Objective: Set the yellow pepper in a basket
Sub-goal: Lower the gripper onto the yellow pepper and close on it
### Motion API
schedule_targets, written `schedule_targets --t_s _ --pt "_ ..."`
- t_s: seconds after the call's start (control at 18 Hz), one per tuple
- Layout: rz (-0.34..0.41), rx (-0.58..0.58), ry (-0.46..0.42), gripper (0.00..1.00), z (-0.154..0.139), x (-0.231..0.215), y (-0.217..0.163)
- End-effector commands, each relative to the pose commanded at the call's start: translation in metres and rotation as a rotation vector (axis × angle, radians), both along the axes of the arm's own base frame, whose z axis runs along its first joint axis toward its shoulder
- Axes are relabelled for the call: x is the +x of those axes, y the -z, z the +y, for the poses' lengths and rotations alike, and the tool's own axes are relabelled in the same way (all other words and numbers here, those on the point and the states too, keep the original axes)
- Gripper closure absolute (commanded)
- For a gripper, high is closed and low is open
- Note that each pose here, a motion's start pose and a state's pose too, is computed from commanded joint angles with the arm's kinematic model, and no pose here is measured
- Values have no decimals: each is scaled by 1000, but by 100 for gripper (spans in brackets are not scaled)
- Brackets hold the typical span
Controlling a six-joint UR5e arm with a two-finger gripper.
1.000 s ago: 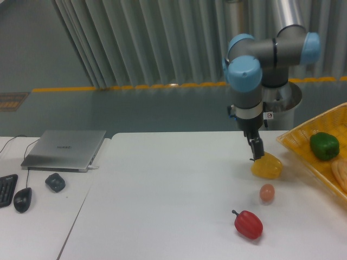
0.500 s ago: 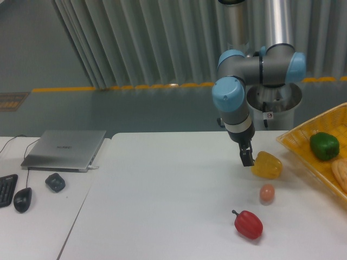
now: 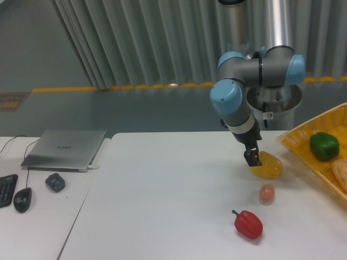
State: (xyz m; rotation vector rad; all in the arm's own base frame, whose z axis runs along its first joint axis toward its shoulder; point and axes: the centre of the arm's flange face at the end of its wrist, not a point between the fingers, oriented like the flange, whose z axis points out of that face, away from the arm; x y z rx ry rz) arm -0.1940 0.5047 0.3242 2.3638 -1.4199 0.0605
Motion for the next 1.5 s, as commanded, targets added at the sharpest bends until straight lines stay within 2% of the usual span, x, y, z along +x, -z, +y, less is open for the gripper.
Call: schedule_targets --t_s 1.5 --pt "25 -51 0 0 5 -2 36"
